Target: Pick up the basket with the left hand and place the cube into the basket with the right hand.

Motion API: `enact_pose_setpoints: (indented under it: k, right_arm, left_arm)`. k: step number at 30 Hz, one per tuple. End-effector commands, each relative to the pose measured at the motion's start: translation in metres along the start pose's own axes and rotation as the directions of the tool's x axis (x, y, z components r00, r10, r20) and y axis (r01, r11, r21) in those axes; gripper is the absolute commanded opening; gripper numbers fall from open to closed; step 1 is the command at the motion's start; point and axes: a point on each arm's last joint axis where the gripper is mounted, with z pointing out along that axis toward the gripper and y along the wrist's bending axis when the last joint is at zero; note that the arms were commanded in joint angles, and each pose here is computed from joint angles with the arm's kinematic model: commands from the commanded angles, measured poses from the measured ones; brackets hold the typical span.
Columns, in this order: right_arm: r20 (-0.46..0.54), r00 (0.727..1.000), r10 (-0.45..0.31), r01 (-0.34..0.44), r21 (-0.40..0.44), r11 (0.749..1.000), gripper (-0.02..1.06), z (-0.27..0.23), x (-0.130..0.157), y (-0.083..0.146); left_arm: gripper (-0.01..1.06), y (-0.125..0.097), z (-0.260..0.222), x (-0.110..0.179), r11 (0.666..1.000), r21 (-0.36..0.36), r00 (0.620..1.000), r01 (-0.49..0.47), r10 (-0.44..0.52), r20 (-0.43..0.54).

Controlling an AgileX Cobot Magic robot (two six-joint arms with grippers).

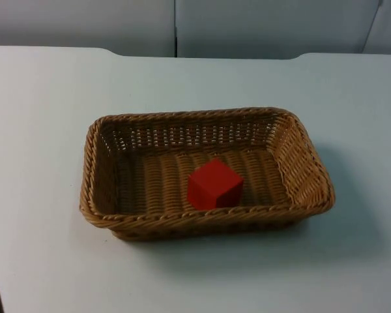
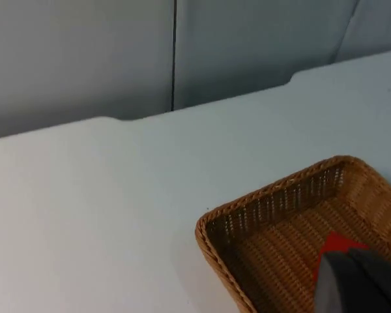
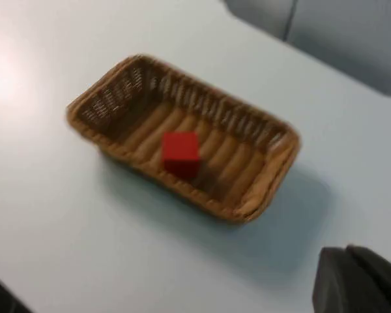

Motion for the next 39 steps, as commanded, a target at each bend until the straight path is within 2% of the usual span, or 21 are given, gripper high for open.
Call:
enact_pose_setpoints:
  k: [1,3,5,8,11,14,18,26,29,32,33,37,38,39]
  right_arm:
    - [-0.030,1.000,0.003,-0.005,-0.070,0.998,0.00,0.008,0.020,0.011]
    - [-0.054,0.998,0.027,-0.031,-0.078,0.997,0.00,0.020,0.053,0.019]
    - [-0.020,0.999,0.042,-0.043,-0.062,0.997,0.00,0.027,0.075,0.024]
    - [0.030,0.998,0.048,-0.047,-0.034,0.998,0.00,0.030,0.091,0.027]
    - [0.100,0.989,0.109,-0.111,0.020,0.994,0.00,0.030,0.112,0.030]
    - [0.138,0.984,0.110,-0.119,0.058,0.991,0.00,0.021,0.124,0.032]
    - [0.117,0.988,0.096,-0.105,0.072,0.992,0.00,0.019,0.126,0.031]
    - [0.171,0.980,0.101,-0.113,0.066,0.991,0.00,0.019,0.121,0.031]
    - [0.169,0.979,0.111,-0.126,0.085,0.988,0.00,0.019,0.121,0.031]
    - [0.165,0.974,0.155,-0.182,0.165,0.969,0.00,0.020,0.120,0.031]
    - [0.165,0.974,0.155,-0.182,0.165,0.969,0.00,0.020,0.120,0.031]
    - [0.167,0.958,0.232,-0.274,0.305,0.912,0.00,0.022,0.119,0.032]
    - [0.167,0.958,0.232,-0.274,0.305,0.912,0.00,0.022,0.119,0.032]
    - [0.169,0.953,0.250,-0.294,0.337,0.895,0.00,0.023,0.119,0.032]
  left_arm:
    - [0.00,-0.008,-0.016,0.013,1.000,-0.008,0.998,-0.028,0.028,0.047]
    - [0.00,-0.018,-0.034,0.037,0.997,-0.023,0.994,-0.069,0.071,0.082]
    - [0.00,-0.022,-0.040,0.053,0.996,-0.028,0.991,-0.080,0.082,0.103]
    - [0.00,-0.024,-0.043,0.066,0.996,-0.030,0.989,-0.089,0.092,0.114]
    - [0.00,-0.026,-0.043,0.084,0.994,-0.027,0.991,-0.107,0.108,0.080]
    - [0.00,-0.028,-0.043,0.094,0.994,-0.021,0.991,-0.110,0.112,0.067]
    - [0.00,-0.029,-0.043,0.102,0.993,-0.020,0.991,-0.115,0.116,0.072]
    - [0.00,-0.035,-0.055,0.111,0.990,-0.038,0.979,-0.134,0.139,0.151]
    - [0.00,-0.035,-0.055,0.111,0.991,-0.041,0.980,-0.124,0.128,0.149]
    - [0.00,-0.036,-0.058,0.113,0.996,-0.032,0.990,-0.086,0.089,0.113]
    - [0.00,-0.036,-0.058,0.113,0.996,-0.032,0.990,-0.086,0.089,0.113]
    - [0.00,-0.032,-0.060,0.115,0.993,-0.074,0.993,-0.089,0.094,0.071]
    - [0.00,-0.032,-0.060,0.115,0.993,-0.074,0.993,-0.089,0.094,0.071]
    - [0.00,-0.030,-0.060,0.116,0.990,-0.098,0.993,-0.100,0.106,0.058]
